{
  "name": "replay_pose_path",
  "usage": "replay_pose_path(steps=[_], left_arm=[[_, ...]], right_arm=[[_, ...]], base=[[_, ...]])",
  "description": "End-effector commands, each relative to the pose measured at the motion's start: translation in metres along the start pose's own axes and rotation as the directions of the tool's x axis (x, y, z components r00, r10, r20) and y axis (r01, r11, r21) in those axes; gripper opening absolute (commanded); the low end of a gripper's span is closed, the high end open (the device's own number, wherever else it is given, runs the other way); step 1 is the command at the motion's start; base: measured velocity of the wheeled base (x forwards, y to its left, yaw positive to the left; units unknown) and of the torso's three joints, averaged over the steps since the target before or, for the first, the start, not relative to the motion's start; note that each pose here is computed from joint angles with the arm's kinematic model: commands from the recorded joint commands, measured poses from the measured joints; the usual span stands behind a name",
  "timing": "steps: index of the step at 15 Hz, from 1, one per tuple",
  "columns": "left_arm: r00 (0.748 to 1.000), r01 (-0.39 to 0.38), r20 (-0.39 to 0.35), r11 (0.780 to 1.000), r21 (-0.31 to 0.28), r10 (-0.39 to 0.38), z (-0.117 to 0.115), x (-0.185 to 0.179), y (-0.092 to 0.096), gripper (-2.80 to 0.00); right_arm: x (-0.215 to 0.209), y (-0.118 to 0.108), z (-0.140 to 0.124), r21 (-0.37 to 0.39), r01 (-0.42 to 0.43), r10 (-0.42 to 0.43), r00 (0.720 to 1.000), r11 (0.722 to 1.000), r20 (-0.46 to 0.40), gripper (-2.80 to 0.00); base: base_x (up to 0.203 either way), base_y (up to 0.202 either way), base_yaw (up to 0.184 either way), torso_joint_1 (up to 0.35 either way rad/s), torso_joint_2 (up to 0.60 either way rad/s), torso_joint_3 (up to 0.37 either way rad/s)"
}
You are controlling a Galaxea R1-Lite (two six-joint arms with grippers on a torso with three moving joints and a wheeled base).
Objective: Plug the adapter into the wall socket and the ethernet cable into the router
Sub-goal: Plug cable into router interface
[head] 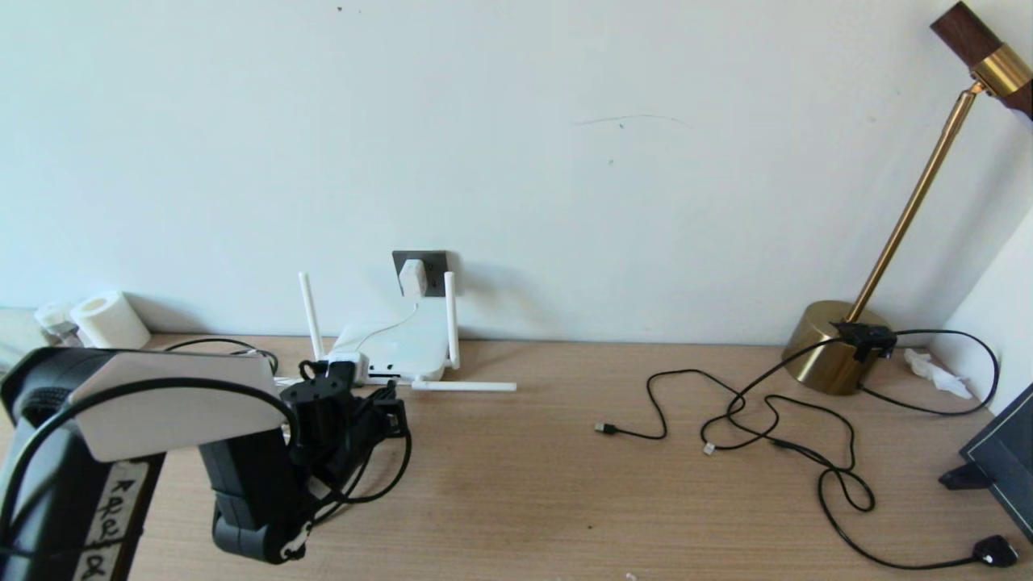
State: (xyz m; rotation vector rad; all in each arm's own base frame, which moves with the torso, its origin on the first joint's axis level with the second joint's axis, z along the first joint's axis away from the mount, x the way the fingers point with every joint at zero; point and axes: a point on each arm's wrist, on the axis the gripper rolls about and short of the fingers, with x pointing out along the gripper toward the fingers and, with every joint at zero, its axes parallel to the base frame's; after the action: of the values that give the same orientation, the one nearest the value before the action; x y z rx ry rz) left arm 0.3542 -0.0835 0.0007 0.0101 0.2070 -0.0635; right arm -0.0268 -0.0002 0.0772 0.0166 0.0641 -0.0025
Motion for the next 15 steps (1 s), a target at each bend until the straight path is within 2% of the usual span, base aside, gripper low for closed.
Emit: replay_pose_path(steps=[1,15], left_arm=[[1.0,-0.001,0.007,1.0,-0.001,0.001,0.0003,0.0002,0.0,-2.8],[1.0,-0.002,0.008,1.0,-0.003,0.002,0.0003,0.001,0.0004,-2.8]], right_arm=[[0.0001,0.0,0.0,0.0,0.0,0.0,1.0,1.0,-0.002,0.0],[0.0,0.0,-0.0001,0.0,0.0,0.0,1.0,1.0,-0.001,0.0]], base=[[0.0,0.0,0.0,0.0,0.0,0.0],[0.0,0.0,0.0,0.0,0.0,0.0]])
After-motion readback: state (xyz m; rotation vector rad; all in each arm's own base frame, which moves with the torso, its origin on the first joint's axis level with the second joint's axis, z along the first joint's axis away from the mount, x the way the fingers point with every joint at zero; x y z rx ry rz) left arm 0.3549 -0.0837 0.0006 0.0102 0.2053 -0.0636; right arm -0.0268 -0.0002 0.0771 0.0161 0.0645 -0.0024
